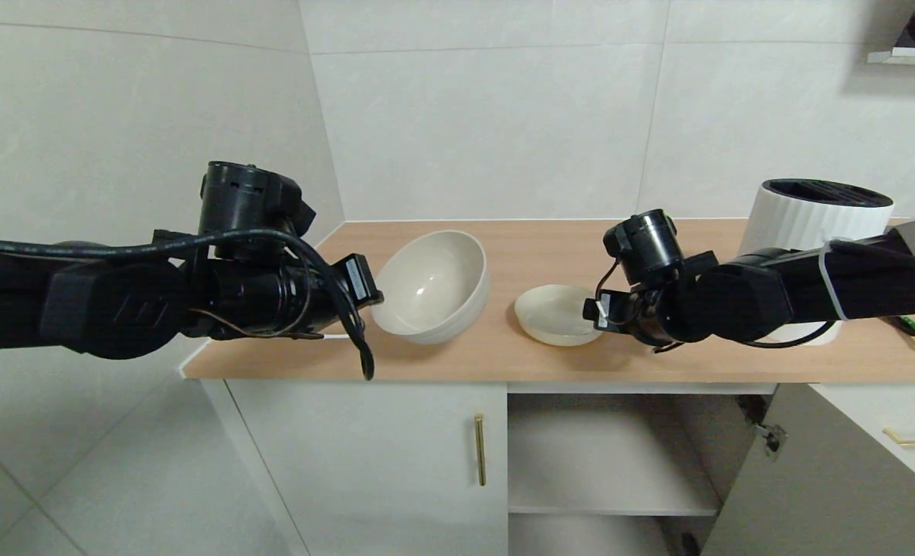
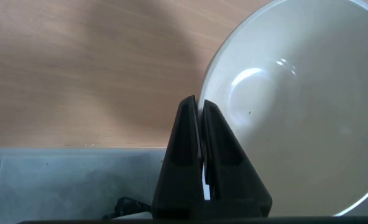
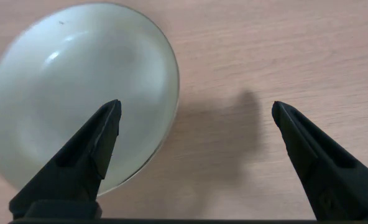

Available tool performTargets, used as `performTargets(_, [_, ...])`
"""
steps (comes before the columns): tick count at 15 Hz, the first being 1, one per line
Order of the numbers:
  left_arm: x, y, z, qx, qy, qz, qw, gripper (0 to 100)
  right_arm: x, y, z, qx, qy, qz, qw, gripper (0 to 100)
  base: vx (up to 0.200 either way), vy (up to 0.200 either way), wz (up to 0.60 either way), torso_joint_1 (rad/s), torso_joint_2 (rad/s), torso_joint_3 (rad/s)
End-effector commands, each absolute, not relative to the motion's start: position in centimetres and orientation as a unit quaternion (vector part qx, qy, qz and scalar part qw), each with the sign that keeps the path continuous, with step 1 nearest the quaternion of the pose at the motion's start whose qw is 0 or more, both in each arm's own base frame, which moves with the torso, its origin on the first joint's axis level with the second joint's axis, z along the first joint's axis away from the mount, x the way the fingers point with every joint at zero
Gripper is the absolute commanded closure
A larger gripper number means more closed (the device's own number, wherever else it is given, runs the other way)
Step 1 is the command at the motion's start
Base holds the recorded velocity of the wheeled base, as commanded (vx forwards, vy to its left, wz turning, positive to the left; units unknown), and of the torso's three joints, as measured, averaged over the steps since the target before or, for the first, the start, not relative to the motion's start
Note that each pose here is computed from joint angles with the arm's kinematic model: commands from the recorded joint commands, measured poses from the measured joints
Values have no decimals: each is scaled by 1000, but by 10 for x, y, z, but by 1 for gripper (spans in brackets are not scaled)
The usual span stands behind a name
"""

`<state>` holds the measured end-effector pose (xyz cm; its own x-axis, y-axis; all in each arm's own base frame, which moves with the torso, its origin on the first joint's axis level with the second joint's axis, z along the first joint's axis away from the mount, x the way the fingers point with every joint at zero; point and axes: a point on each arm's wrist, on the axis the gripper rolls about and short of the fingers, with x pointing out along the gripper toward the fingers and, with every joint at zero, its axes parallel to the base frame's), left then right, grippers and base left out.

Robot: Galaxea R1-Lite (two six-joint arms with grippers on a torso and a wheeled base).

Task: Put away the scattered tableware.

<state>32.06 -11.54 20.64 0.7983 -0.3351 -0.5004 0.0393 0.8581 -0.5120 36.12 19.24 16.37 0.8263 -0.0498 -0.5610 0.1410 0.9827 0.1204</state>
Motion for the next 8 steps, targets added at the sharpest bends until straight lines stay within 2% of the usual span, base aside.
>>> performTargets(1, [319, -115, 209, -247, 298, -103, 916, 100, 363, 193, 160, 78, 294, -50, 951, 100, 0, 0, 0, 0, 0, 0])
performTargets(8, [314, -113, 217, -249, 287, -107, 919, 100, 364, 194, 160, 84, 299, -39, 950, 100, 0, 0, 0, 0, 0, 0])
